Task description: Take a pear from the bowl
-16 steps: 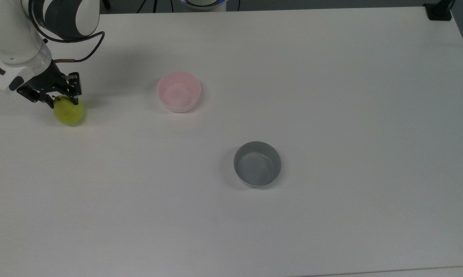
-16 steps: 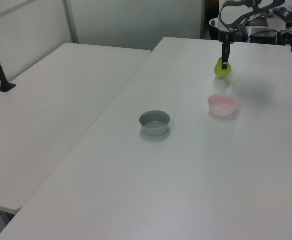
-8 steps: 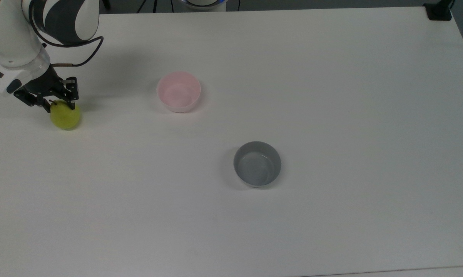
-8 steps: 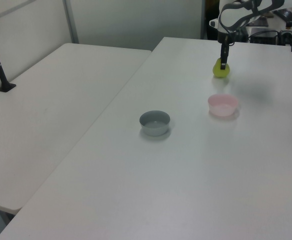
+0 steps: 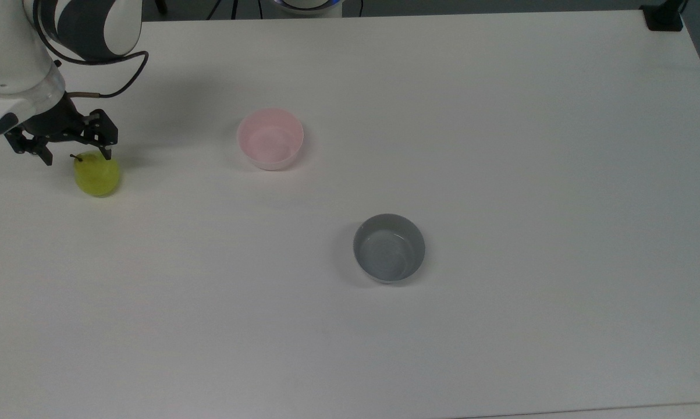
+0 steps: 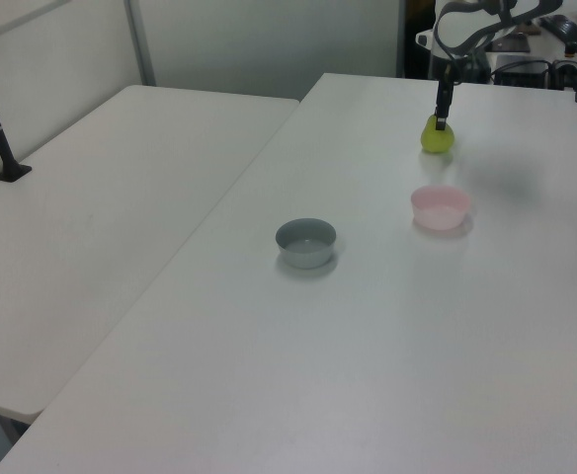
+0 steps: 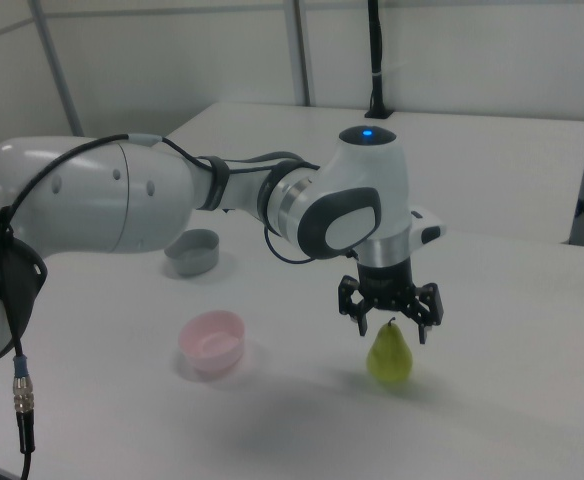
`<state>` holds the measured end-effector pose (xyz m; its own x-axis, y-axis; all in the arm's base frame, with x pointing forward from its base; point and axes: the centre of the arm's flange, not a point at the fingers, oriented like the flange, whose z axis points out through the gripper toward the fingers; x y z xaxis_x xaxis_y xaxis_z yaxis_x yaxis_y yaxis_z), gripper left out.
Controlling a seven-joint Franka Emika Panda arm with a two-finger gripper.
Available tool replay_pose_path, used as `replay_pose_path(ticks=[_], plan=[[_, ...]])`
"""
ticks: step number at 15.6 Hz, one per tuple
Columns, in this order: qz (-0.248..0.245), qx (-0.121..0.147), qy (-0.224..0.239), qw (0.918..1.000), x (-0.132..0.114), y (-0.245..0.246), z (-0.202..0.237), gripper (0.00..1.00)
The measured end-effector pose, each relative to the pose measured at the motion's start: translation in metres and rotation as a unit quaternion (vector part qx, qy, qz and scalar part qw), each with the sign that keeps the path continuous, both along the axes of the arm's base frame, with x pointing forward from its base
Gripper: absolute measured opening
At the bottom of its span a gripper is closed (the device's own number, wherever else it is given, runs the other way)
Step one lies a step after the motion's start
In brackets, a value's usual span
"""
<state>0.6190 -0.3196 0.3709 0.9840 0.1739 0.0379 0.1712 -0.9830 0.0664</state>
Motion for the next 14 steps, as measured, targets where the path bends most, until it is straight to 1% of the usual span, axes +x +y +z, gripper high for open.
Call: replay_pose_path(ticks=[5,8,10,14], plan=[[-0.063,-0.002,-0.024,0.9977,0.001,0.013,0.043,1.0],[-0.078,0.002,-0.026,0.9966,-0.002,0.036,0.082,1.0],[-0.085,0.007,-0.022,0.9961,-0.009,0.054,0.115,1.0],[-0.093,0.014,-0.016,0.9954,-0.035,0.095,0.187,1.0]])
